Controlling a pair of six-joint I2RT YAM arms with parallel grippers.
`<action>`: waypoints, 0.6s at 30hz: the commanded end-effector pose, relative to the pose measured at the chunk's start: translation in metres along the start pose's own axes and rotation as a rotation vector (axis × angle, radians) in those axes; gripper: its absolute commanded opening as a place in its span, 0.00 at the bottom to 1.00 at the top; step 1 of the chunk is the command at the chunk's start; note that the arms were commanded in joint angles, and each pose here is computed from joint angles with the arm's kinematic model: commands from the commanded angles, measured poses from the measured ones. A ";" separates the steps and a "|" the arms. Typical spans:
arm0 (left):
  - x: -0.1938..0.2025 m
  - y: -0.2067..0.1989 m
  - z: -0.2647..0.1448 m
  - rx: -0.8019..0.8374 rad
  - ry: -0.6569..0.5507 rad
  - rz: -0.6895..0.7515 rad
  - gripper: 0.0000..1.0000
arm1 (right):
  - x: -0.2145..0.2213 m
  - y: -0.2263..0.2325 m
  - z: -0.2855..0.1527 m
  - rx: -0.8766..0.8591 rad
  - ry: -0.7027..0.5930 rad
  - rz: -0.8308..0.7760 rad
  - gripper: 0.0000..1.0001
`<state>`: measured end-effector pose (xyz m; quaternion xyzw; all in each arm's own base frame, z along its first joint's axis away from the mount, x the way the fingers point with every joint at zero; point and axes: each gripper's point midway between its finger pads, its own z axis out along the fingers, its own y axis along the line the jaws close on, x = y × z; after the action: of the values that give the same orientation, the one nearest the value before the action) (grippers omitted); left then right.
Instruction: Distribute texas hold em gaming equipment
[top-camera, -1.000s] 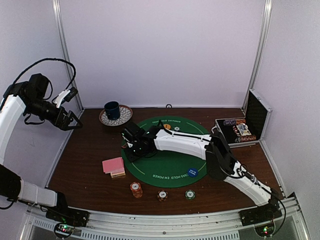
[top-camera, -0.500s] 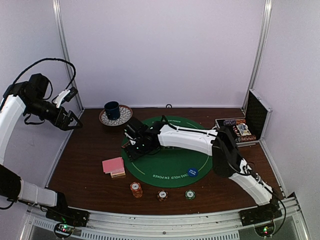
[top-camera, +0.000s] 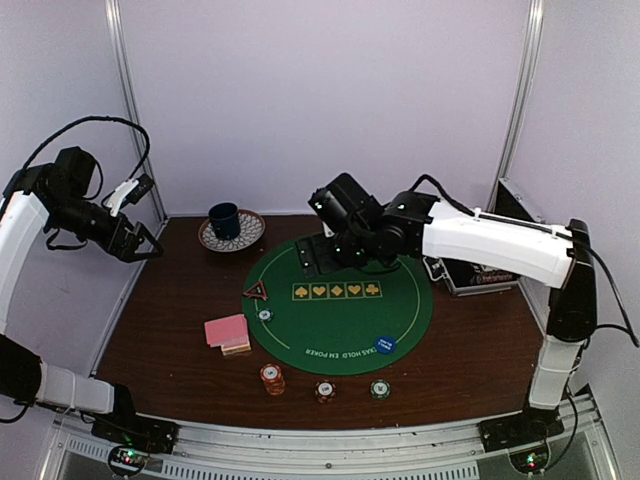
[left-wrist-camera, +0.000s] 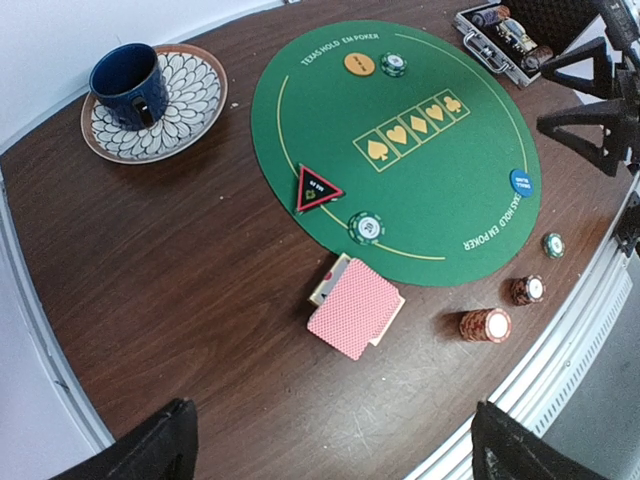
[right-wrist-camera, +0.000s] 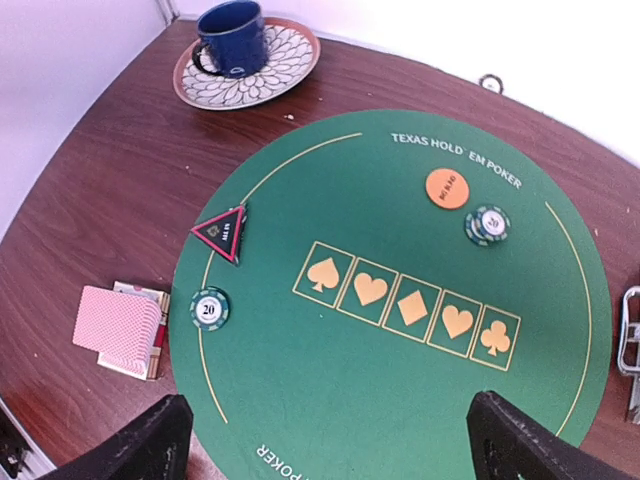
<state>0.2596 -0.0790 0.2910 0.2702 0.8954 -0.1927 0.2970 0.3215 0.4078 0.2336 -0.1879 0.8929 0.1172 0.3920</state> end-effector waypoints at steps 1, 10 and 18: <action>-0.006 -0.003 -0.014 -0.034 -0.037 0.039 0.98 | 0.041 -0.032 0.004 0.021 0.075 0.092 1.00; -0.010 -0.005 -0.013 -0.014 -0.056 0.032 0.97 | 0.127 -0.059 -0.026 0.020 0.220 0.098 0.99; -0.017 -0.002 -0.010 -0.008 -0.074 0.020 0.98 | 0.207 -0.056 -0.037 -0.029 0.422 0.095 0.99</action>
<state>0.2575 -0.0803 0.2971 0.2711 0.8911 -0.1937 0.3080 0.2210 0.2923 0.1171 -0.1605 0.9541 0.0987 0.2330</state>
